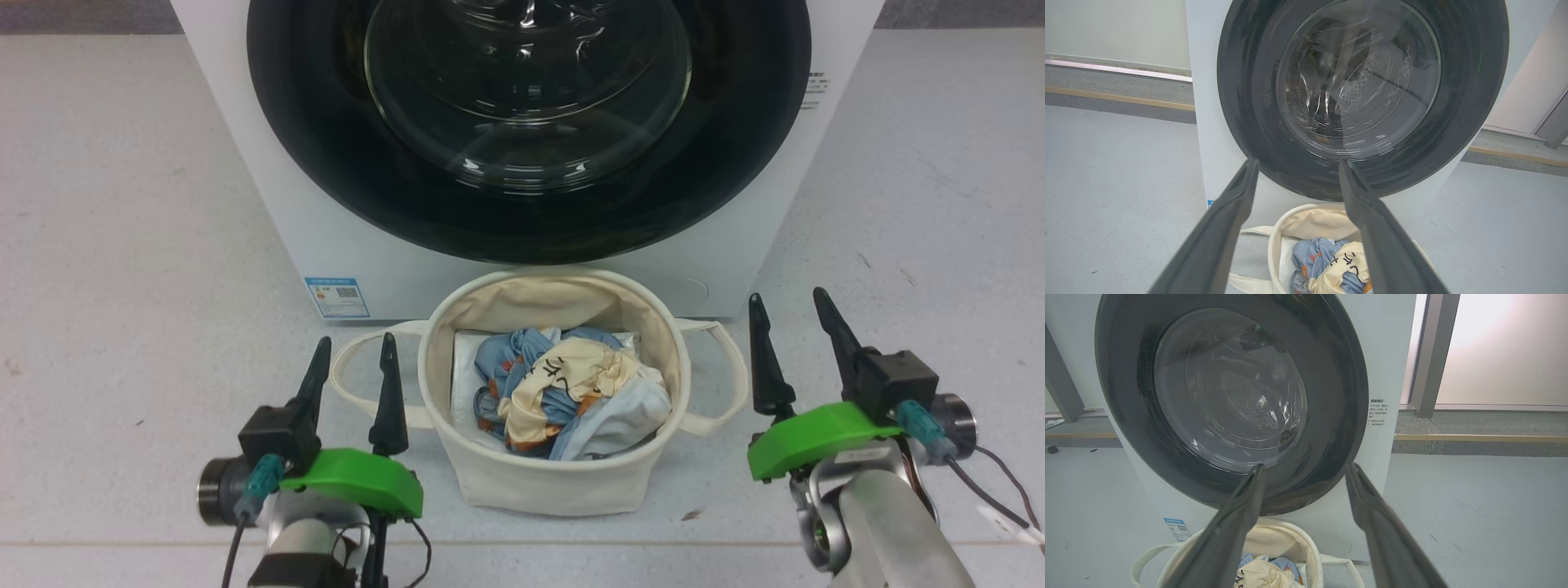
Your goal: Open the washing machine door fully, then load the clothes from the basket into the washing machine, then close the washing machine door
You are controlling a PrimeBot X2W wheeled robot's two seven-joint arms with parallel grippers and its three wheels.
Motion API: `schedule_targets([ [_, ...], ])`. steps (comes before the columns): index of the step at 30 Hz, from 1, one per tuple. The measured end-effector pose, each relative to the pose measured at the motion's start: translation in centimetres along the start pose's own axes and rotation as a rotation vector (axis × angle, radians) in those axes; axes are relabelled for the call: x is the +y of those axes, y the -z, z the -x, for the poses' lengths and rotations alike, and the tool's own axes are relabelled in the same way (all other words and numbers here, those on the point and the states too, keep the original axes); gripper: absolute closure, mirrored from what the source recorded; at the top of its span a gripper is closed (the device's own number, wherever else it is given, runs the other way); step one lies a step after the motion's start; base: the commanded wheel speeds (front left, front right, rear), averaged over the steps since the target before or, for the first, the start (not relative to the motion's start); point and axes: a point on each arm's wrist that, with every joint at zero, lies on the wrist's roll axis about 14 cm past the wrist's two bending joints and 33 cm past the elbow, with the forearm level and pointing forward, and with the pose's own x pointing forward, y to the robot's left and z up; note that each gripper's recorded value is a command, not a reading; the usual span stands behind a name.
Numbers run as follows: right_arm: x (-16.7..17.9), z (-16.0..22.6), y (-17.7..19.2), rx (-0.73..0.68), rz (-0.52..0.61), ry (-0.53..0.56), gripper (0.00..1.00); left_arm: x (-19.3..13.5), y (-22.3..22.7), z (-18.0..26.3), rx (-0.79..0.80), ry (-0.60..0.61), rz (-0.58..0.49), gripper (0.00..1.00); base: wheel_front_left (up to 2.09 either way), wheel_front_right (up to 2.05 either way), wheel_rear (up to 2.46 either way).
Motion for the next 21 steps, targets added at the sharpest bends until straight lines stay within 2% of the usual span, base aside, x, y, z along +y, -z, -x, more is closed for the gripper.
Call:
schedule_targets([
  [21, 0.13, -0.08, 0.06, 0.001, 0.000, -0.004, 0.00, 0.04, 0.09, 0.08, 0.003, -0.001, -0.002, 0.00, 0.00, 0.00, 0.00],
])
